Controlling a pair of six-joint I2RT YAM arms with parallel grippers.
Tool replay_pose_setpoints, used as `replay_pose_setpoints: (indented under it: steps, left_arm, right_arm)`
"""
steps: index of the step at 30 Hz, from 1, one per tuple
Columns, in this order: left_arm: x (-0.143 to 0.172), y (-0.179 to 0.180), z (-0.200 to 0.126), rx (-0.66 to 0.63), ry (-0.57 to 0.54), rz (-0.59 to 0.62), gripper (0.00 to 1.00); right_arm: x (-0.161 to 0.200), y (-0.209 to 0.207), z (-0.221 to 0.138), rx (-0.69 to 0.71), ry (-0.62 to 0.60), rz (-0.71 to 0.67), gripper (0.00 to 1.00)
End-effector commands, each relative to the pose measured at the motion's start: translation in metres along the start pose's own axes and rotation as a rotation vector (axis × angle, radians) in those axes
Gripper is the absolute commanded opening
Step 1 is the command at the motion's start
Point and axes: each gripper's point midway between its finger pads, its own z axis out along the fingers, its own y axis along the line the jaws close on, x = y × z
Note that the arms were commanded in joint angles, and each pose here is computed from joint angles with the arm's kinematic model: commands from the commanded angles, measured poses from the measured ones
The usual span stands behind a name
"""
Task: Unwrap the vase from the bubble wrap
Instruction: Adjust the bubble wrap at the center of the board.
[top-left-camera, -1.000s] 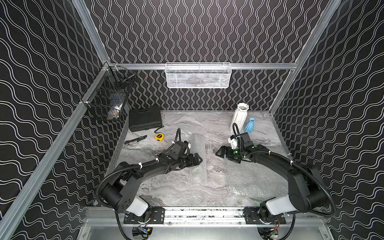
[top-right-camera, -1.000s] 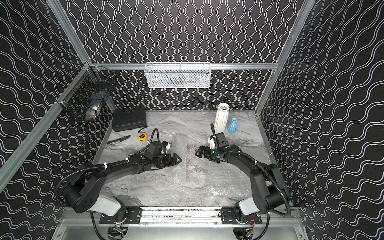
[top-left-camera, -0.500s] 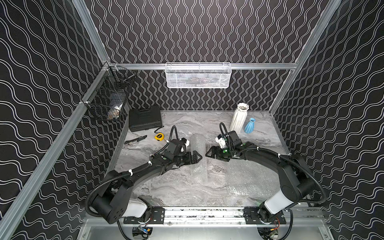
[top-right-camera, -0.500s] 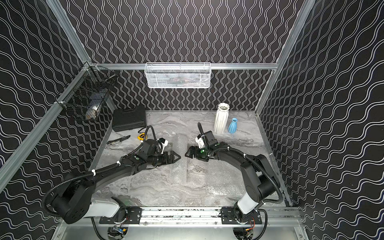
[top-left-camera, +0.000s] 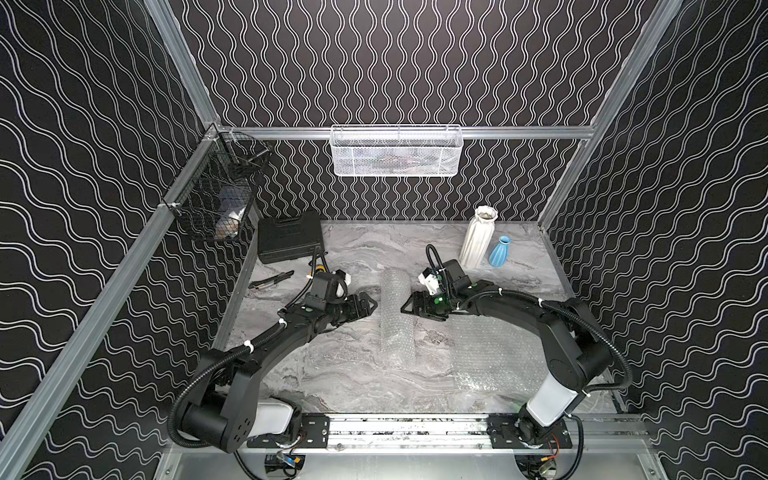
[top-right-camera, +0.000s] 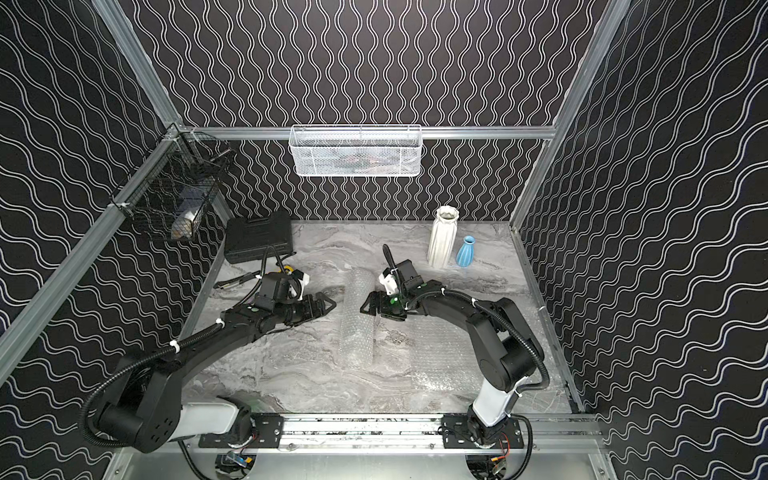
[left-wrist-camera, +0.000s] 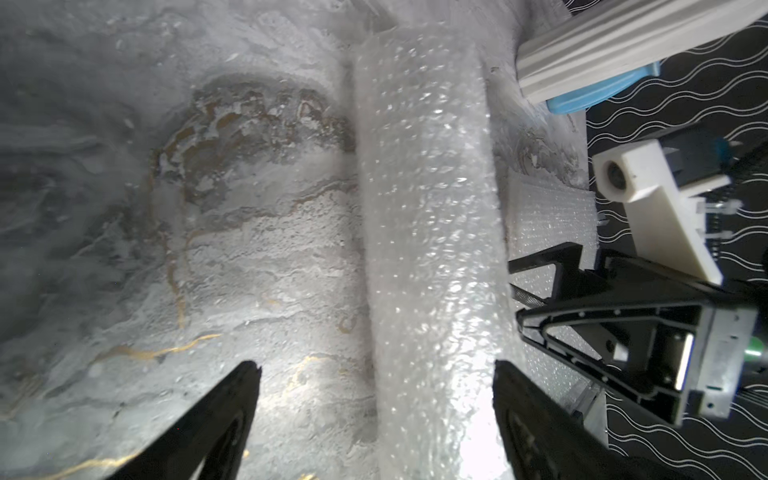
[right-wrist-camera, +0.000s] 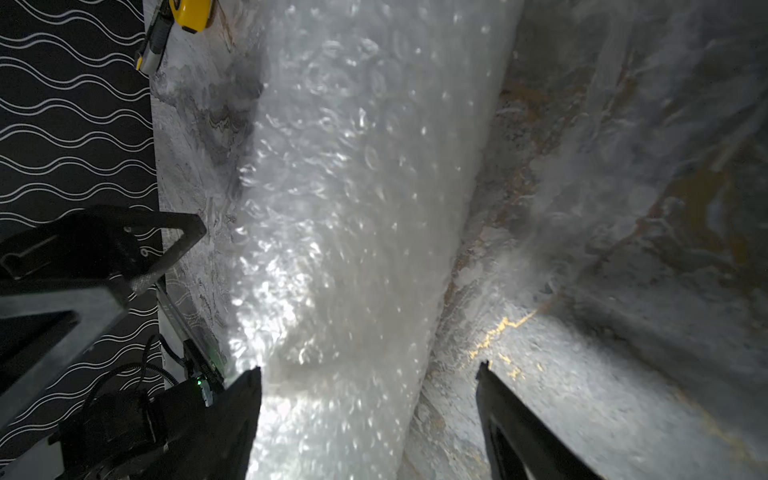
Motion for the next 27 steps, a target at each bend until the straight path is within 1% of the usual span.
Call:
replay_pose_setpoints:
  steps: [1, 6, 18, 27]
  left_arm:
    - [-0.001, -0.001, 0.007, 0.054, 0.022, -0.051, 0.90]
    - [0.001, -0.008, 0.021, 0.135, 0.056, -0.075, 0.89]
    - [0.001, -0.022, 0.044, 0.292, 0.087, -0.114, 0.91]
    - [0.013, -0.040, 0.065, 0.314, 0.121, -0.059, 0.93]
  right_arm:
    - [-0.005, -0.001, 0.004, 0.010, -0.012, 0.009, 0.79]
    - [-0.002, -0.022, 0.001, 0.115, -0.022, 0.016, 0.77]
    - [0.002, -0.041, -0.011, 0.229, -0.051, 0.026, 0.76]
    - [0.002, -0.048, -0.017, 0.277, -0.070, 0.027, 0.76]
